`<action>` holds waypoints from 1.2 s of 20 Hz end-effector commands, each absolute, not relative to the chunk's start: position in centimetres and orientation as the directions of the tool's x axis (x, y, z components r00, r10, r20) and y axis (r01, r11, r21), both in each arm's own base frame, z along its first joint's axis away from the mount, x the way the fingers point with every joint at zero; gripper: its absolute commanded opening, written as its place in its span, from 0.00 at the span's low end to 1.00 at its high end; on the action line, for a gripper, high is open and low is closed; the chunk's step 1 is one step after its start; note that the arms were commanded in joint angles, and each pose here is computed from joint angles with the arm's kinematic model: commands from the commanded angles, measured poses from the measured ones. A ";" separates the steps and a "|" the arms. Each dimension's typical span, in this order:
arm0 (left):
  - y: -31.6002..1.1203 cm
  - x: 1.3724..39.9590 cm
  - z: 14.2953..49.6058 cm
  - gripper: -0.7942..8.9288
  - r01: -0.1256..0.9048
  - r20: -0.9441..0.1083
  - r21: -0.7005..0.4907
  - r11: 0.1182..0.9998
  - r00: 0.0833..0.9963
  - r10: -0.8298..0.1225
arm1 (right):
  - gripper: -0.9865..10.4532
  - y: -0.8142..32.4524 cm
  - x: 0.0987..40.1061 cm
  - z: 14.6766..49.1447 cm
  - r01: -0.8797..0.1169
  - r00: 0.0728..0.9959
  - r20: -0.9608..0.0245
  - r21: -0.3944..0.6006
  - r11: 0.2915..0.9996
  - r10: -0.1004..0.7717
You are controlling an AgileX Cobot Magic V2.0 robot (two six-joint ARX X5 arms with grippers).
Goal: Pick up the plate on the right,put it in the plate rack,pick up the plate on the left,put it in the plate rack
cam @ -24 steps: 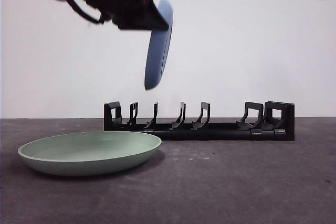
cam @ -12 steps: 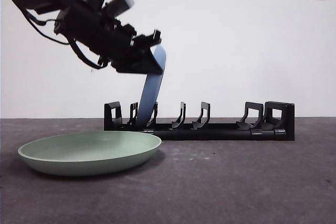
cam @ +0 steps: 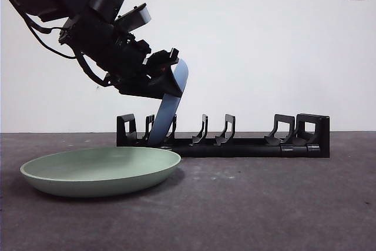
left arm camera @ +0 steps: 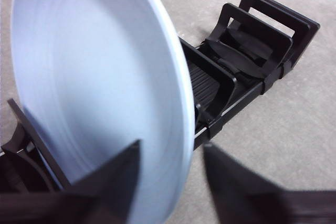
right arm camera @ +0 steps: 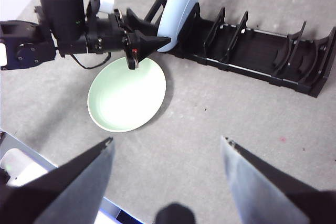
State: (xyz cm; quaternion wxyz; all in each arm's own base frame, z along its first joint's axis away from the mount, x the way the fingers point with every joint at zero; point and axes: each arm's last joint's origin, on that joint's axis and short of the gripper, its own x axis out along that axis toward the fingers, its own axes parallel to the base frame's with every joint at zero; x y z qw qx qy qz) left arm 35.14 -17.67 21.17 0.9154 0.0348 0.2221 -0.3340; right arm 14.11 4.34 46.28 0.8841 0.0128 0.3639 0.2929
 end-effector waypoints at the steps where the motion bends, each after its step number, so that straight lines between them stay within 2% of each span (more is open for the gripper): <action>1: -17.8 35.0 21.3 0.34 0.632 -0.425 -0.080 0.771 0.678 -0.600 | 0.39 4.4 14.4 46.0 -0.512 0.547 -0.651 0.237 0.826 0.526; 7: -17.2 33.6 24.3 0.34 0.668 -0.392 -0.093 0.738 0.657 -0.644 | 0.39 4.5 14.5 45.9 -0.510 0.548 -0.652 0.235 0.827 0.523; 11: -16.0 31.0 28.4 0.34 0.676 -0.367 -0.085 0.732 0.662 -0.654 | 0.39 4.6 15.3 45.7 -0.507 0.537 -0.663 0.241 0.828 0.522; 14: -14.4 27.5 32.1 0.35 0.718 -0.352 -0.050 0.694 0.638 -0.685 | 0.39 5.0 17.0 45.1 -0.504 0.512 -0.679 0.257 0.824 0.525; 16: -13.1 24.6 34.4 0.35 0.736 -0.349 0.002 0.677 0.635 -0.689 | 0.39 5.5 18.6 44.4 -0.514 0.474 -0.687 0.292 0.806 0.551; 19: -10.9 19.5 36.8 0.48 0.771 -0.380 0.106 0.629 0.616 -0.691 | 0.39 6.9 21.8 42.9 -0.528 0.405 -0.706 0.338 0.779 0.581; 24: -7.7 13.0 38.2 0.51 0.790 -0.426 0.170 0.589 0.598 -0.679 | 0.39 12.0 27.0 38.4 -0.563 0.243 -0.769 0.384 0.732 0.591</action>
